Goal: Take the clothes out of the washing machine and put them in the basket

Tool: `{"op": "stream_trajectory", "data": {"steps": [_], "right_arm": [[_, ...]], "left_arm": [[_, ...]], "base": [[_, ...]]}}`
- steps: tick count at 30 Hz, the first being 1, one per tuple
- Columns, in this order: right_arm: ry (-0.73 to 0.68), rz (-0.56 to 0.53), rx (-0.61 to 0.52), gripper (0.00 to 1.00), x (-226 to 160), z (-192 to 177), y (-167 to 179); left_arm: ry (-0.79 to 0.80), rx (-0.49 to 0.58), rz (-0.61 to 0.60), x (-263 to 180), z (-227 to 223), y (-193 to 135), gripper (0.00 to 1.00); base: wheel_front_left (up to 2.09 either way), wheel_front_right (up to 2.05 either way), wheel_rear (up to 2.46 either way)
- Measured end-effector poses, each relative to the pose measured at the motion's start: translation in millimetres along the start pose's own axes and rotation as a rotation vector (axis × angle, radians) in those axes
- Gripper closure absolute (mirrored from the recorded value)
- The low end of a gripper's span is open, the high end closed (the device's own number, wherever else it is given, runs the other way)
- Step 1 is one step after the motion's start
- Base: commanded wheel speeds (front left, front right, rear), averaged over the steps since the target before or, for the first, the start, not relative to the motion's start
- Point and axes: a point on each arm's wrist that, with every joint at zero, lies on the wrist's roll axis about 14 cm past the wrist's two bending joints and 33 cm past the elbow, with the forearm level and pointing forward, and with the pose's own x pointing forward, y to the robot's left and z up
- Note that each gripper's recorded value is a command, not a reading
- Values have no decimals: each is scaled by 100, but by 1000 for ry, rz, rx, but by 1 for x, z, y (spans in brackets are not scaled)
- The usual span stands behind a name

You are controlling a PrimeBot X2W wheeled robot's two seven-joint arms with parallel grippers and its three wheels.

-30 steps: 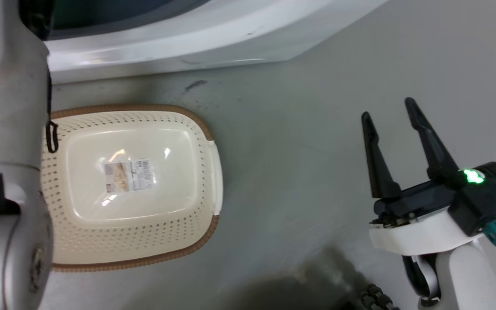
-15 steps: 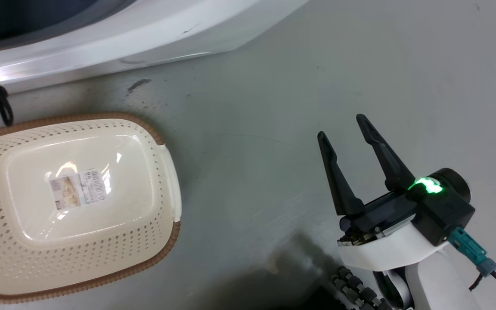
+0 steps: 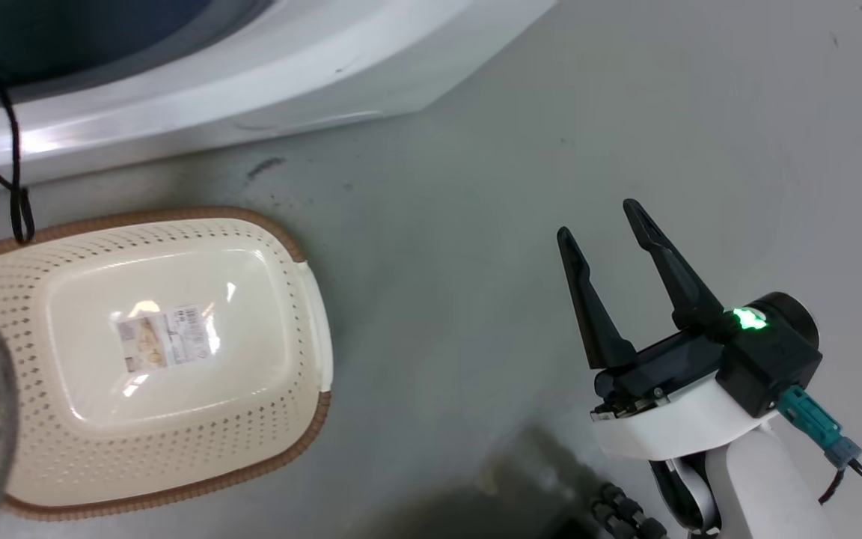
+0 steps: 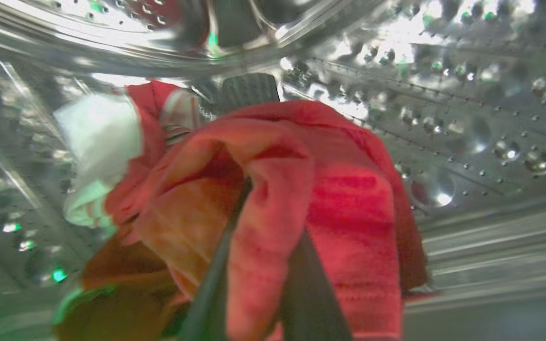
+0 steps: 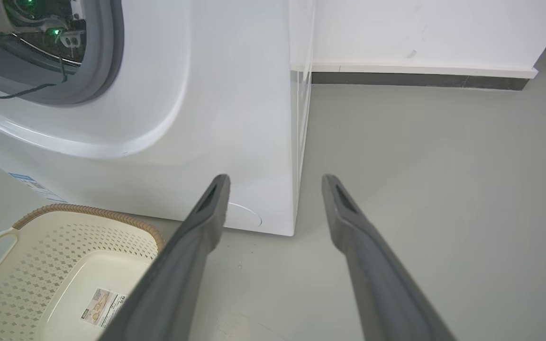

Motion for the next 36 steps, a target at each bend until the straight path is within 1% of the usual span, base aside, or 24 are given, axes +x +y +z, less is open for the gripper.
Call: {"op": "stream_trajectory", "data": {"steps": [7, 12, 17, 25, 33, 34, 36], "right_arm": [[-77, 5, -24, 0, -4, 29, 2], [-115, 14, -32, 0, -14, 48, 8], [-150, 34, -29, 0, -27, 67, 18], [-210, 67, -32, 0, -54, 95, 35], [-267, 84, -32, 0, -82, 117, 45], [-284, 92, -34, 0, -87, 122, 49], [-293, 100, -35, 0, -90, 125, 52]], "left_arm": [[-257, 32, 9, -50, 22, -8, 100], [-329, 45, 35, -94, 30, -11, 100], [-501, 29, 60, -152, 73, -12, 100], [-636, 4, 107, -239, 90, -5, 100], [-806, 9, 97, -323, 110, -25, 100], [-855, 20, 99, -345, 115, -29, 100], [-912, 34, 96, -368, 123, -34, 100]], "base": [[0, 0, 0], [0, 0, 0], [0, 0, 0], [0, 0, 0], [0, 0, 0], [0, 0, 0], [0, 0, 0]]}}
